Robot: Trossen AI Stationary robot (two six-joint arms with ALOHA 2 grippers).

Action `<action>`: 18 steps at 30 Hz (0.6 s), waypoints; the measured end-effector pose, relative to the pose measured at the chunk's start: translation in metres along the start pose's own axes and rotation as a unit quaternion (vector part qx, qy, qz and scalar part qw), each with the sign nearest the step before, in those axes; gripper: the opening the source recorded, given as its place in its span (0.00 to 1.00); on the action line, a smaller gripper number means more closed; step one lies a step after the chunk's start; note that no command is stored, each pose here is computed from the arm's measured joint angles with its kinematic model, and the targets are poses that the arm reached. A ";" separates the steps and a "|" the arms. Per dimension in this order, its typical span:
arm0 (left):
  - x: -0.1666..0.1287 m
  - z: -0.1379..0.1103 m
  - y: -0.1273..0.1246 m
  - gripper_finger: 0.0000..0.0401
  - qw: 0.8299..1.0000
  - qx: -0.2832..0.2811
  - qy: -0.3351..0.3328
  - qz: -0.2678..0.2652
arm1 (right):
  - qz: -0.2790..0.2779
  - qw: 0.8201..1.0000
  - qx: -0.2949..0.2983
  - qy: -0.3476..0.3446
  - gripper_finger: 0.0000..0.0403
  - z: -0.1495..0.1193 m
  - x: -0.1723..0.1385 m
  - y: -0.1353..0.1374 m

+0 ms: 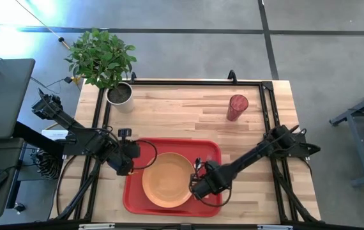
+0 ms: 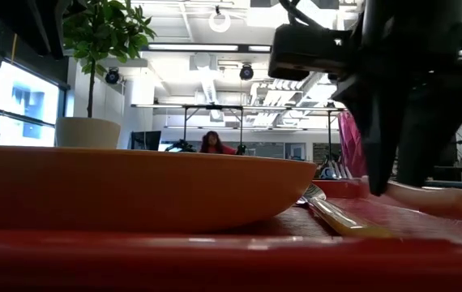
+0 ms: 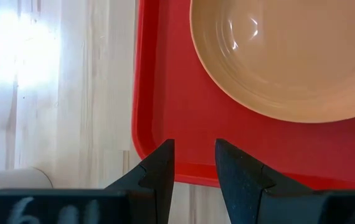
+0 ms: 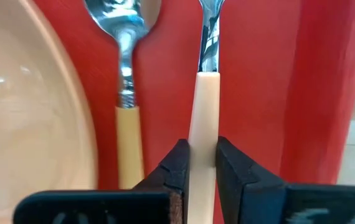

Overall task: Pick and place plate/cup/fork/spoon on tray
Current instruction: Put the light orange fork to the right of the yellow spoon

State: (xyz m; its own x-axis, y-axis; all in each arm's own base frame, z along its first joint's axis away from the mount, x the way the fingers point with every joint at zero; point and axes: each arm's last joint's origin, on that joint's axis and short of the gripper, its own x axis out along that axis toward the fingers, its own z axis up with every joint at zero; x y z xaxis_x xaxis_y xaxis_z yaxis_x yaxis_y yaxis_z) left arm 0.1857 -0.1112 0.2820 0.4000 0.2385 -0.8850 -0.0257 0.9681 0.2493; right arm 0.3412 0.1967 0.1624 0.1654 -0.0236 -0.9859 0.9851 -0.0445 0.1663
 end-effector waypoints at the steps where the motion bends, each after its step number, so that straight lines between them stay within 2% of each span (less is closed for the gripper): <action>1: 0.000 0.000 0.000 0.26 1.000 0.000 0.000 0.000 | 0.000 1.000 0.001 0.000 0.08 0.001 0.000 0.000; 7: 0.000 0.000 0.000 0.26 1.000 0.004 0.001 0.000 | -0.016 1.000 -0.014 0.019 0.07 0.001 0.001 0.000; 18: 0.000 0.000 0.001 0.26 1.000 0.004 -0.005 0.009 | -0.010 0.999 -0.010 0.030 0.08 -0.001 0.003 0.002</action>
State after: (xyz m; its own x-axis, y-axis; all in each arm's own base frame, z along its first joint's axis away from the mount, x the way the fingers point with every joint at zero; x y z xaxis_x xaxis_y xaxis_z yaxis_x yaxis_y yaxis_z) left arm 0.1859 -0.1106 0.2823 0.4081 0.2555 -0.8765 -0.0254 0.9629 0.2688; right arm 0.3435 0.1976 0.1601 0.1486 0.0369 -0.9882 0.9887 -0.0243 0.1478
